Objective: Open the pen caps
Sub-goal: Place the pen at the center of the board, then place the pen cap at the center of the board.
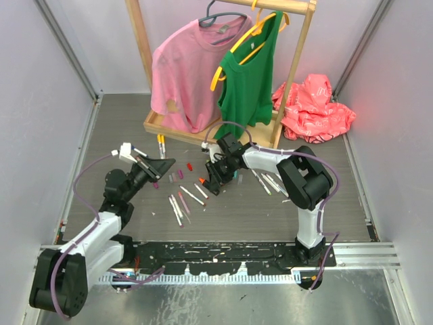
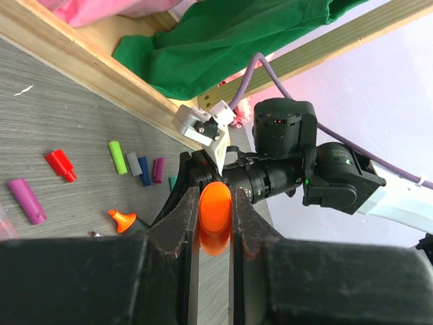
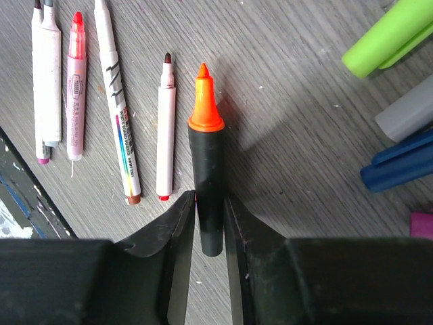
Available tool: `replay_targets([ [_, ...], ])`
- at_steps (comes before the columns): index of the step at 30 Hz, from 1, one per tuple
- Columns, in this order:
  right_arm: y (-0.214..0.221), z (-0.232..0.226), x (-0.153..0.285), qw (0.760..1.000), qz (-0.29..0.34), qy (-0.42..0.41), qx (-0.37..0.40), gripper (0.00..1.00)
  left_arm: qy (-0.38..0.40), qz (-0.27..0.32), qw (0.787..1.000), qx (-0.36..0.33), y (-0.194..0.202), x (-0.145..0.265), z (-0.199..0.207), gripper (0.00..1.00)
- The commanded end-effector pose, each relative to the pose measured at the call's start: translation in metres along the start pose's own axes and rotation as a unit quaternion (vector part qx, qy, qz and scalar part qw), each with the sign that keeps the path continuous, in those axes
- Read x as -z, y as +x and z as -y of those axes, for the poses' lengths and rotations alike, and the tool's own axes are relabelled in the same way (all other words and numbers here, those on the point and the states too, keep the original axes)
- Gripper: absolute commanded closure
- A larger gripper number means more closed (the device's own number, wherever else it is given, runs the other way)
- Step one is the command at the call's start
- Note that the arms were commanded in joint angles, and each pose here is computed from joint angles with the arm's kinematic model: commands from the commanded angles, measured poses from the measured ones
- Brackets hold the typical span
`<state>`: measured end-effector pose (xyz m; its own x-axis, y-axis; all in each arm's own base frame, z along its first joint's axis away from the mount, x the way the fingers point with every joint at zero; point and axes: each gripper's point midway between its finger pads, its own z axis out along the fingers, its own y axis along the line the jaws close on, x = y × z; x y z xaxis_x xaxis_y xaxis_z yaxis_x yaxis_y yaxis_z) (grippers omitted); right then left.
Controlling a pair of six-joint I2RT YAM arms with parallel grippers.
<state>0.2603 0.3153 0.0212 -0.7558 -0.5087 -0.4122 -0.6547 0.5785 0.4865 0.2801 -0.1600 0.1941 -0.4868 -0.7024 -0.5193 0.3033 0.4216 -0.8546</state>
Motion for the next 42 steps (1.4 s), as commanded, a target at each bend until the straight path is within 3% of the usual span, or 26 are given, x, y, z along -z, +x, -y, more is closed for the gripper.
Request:
replay_targets([
  [1, -0.007, 0.000, 0.009, 1.000, 0.005, 0.006, 0.010, 0.70, 0.026, 0.020, 0.999, -0.030, -0.011, -0.005, 0.017, 1.00],
  [10, -0.016, -0.008, 0.020, 0.999, 0.015, -0.004, 0.035, 0.61, -0.010, -0.033, 0.998, -0.054, 0.015, -0.024, 0.006, 1.00],
  [27, -0.038, -0.009, 0.050, 0.997, 0.050, 0.000, 0.056, 0.57, -0.149, -0.081, 0.981, -0.094, 0.043, -0.067, -0.036, 1.00],
  [42, -0.050, -0.013, 0.072, 0.995, 0.080, -0.016, 0.061, 0.57, -0.294, -0.161, 0.935, -0.120, 0.074, -0.116, -0.093, 1.00],
])
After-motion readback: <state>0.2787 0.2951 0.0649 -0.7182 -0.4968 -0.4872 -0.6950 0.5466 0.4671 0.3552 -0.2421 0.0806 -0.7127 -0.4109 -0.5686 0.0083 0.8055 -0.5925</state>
